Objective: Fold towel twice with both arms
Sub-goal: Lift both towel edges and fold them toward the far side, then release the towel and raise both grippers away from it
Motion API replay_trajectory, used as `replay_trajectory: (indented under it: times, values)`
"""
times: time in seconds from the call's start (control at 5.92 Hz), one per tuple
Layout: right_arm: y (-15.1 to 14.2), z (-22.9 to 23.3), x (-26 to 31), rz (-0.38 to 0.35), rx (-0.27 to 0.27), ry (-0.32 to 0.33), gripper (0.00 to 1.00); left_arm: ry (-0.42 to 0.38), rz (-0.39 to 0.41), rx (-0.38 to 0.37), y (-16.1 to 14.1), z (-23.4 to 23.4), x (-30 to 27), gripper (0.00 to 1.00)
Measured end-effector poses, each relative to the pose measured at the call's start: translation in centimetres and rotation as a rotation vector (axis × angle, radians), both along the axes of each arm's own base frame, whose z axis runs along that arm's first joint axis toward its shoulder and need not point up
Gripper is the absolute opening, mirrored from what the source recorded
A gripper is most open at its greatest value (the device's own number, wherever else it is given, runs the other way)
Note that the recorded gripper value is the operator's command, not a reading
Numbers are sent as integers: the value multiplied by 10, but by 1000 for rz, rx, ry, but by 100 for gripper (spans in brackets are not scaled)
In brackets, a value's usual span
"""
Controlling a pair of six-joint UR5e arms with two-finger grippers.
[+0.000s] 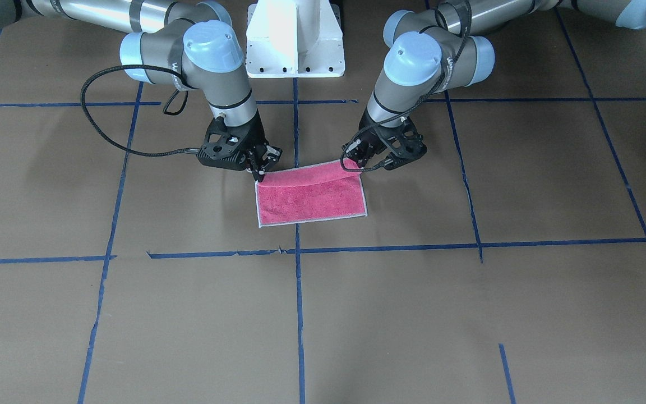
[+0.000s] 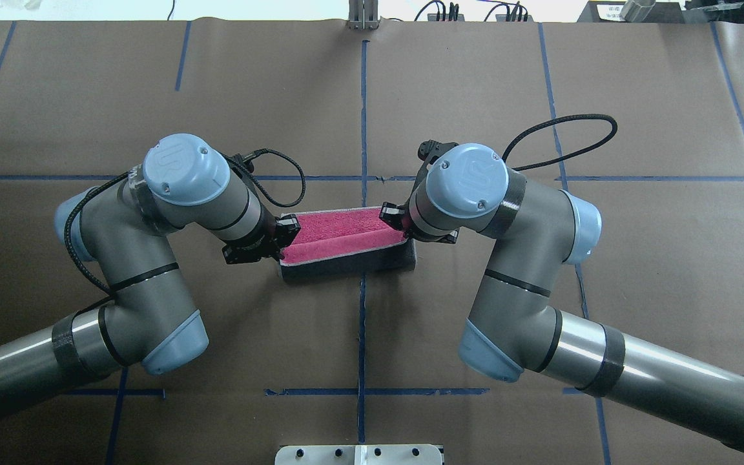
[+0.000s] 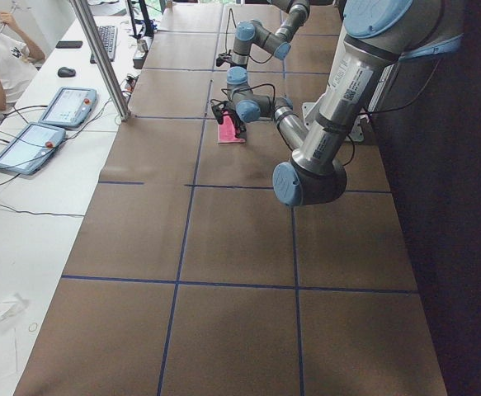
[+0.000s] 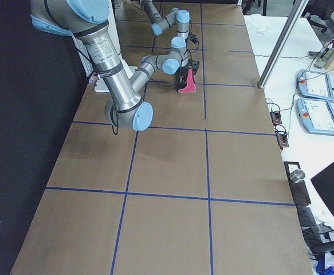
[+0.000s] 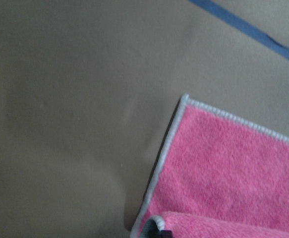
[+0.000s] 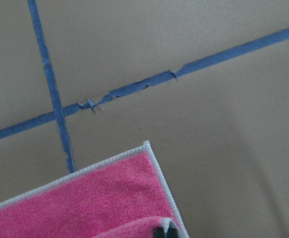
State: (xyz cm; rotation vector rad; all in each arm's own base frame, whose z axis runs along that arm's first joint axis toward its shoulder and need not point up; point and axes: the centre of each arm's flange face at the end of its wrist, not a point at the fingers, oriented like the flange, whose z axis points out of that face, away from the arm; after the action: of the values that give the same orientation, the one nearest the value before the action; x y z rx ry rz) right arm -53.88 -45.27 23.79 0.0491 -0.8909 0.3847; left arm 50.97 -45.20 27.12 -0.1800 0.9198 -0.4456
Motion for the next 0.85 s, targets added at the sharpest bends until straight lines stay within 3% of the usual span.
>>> replay_trajectory:
  times: [0.17,0.51,0.85]
  values:
    - [-19,-3,-10,13,-9,14,98,-11,-16,-9,-15,0,4,99]
    - [-73,17,-21,35,-27,2,100,-21,-60,-12,-58,17,7,100]
    - [-121,34,14,-5,-39,-31,100,8,-53,-15,-77,23,-3,100]
